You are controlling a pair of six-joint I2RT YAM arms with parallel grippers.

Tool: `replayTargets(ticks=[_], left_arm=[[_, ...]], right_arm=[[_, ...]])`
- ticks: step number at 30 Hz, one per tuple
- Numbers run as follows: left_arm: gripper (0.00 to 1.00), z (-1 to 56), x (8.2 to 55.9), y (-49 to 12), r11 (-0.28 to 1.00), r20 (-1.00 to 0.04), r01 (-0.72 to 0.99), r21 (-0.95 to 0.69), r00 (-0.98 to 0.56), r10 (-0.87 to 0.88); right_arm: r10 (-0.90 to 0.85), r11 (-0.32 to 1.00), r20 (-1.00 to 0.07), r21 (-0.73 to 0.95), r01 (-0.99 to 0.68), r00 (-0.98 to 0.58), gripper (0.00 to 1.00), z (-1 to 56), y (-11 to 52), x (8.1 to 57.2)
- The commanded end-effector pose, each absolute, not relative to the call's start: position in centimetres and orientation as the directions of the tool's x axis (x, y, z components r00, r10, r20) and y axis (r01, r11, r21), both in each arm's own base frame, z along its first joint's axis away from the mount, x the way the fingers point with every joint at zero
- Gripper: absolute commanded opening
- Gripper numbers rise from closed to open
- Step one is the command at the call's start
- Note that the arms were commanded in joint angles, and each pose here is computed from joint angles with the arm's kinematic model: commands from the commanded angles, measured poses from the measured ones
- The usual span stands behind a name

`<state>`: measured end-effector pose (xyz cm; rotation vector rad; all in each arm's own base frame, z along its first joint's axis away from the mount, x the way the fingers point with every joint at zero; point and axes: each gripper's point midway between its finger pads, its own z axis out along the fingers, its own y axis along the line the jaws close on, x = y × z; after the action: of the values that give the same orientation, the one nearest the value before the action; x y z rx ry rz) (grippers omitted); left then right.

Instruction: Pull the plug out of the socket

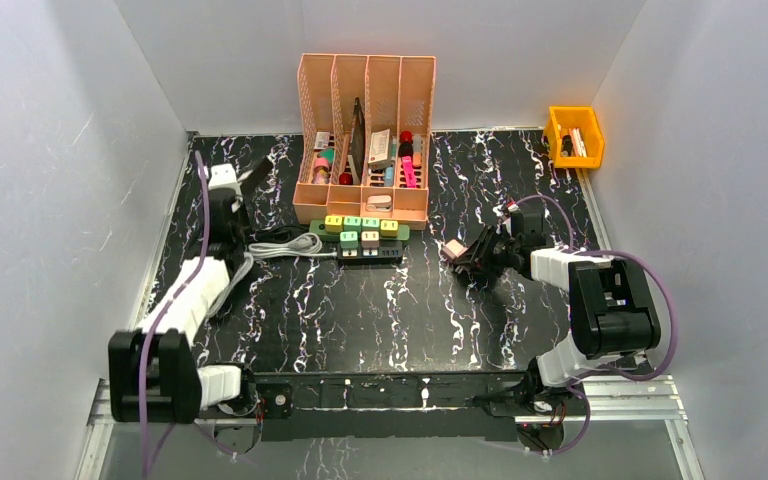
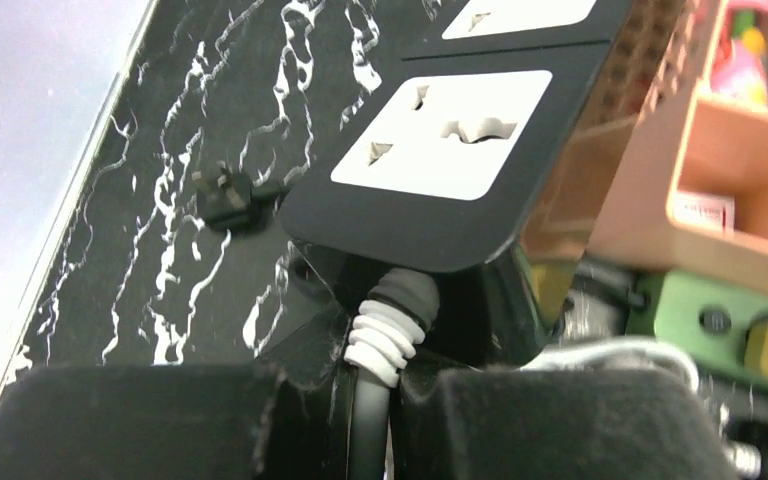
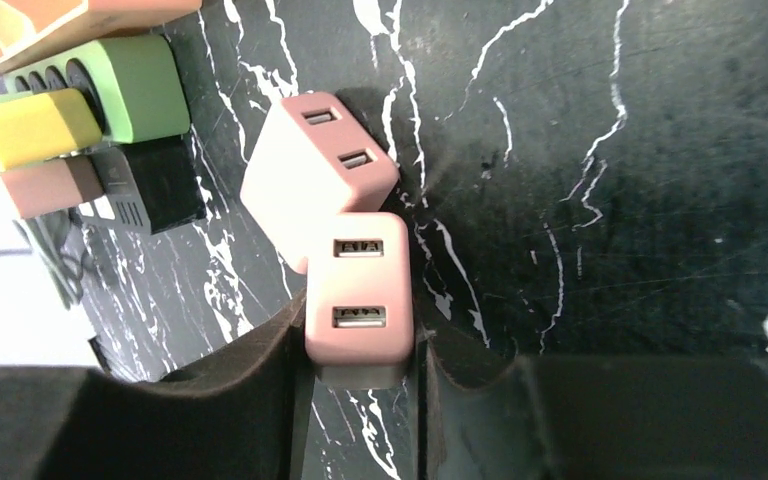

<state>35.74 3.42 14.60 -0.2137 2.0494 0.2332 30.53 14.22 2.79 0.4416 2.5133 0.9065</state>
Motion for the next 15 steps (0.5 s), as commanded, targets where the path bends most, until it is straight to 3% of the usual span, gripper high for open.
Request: replayTargets(ticks=[1,4,7,13,15], left_arm=[[0.00,19.4,41.0,6.3,0.921,-0.941,-0.387,0.047,-0.326,-0.089],[0.00,18.9,43.6,7.8,0.906,-0.938,-0.414,0.083,-0.339,-0.069],[0.00,18.5,45.5,8.7,0.911,-0.934,-0.384,0.149,-0.358,0.001],[0.00,13.8,47.1,10.1,0.940,-0.858,-0.216,0.263,-0.498,0.125],[0.21,12.2,47.5,10.4,0.961,-0.843,-0.160,0.226,-0.527,0.111]], right_arm=[[0.382,0.713,-0.302,0.698,0.071,-0.873,0.49,3.9,15.3,30.6],[0.374,0.708,-0.350,0.706,0.020,-0.859,0.83,5.6,15.4,31.0],[0.329,0.703,-0.403,0.708,-0.064,-0.854,0.98,7.6,15.8,31.5],[0.261,0.726,-0.579,0.645,-0.238,-0.773,0.98,13.3,18.1,33.7],[0.207,0.765,-0.675,0.563,-0.313,-0.708,0.98,15.4,19.5,34.3]])
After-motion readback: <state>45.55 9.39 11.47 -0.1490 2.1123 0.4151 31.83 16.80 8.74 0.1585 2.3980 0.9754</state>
